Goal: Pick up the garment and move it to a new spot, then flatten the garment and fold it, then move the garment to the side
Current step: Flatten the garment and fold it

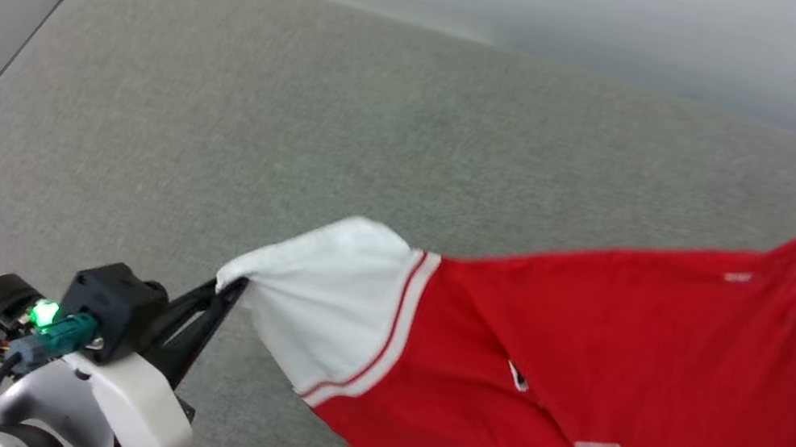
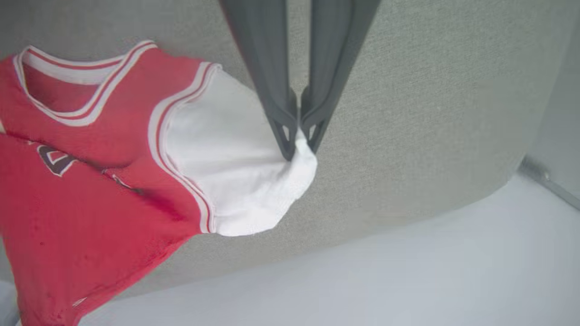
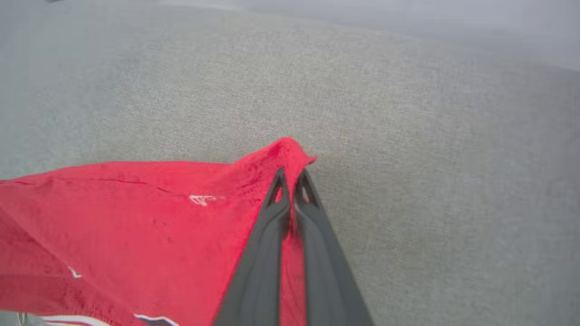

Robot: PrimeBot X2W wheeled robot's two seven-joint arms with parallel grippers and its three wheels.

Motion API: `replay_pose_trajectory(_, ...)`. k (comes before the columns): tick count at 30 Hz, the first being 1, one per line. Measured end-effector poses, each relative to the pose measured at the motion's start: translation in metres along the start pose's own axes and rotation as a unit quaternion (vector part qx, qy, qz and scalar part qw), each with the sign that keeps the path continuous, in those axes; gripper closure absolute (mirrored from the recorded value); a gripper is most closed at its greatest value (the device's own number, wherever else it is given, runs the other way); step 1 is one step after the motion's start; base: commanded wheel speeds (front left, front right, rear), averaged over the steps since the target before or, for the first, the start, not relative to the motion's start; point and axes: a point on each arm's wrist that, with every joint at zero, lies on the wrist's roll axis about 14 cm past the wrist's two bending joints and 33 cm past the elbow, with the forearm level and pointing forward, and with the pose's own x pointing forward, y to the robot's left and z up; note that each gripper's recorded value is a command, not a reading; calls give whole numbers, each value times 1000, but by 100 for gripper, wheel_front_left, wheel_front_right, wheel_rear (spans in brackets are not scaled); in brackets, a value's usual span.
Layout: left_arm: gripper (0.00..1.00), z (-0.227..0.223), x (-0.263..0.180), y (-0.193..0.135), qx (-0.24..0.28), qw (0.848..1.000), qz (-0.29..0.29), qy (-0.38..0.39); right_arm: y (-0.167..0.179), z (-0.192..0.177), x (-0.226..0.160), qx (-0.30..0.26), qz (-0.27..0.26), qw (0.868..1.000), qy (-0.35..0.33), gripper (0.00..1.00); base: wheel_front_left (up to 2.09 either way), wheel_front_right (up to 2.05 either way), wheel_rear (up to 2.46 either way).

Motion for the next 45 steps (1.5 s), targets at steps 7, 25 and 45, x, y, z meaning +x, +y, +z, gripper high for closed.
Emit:
replay_pose_trajectory(7,100,63,-8,4,11,993,17,-113,-9,48,-80,-3,-23,990,-137,100,0,0,0)
replay_pose_trajectory(25,100,243,-68,28,118,898,77,-417,7,106,-256,-34,-49,923,-380,100,0,0,0)
replay_pose_trajectory(45,100,342,-31,54,203,840,93,-495,-6,164,-264,-65,-79,870,-482,100,0,0,0)
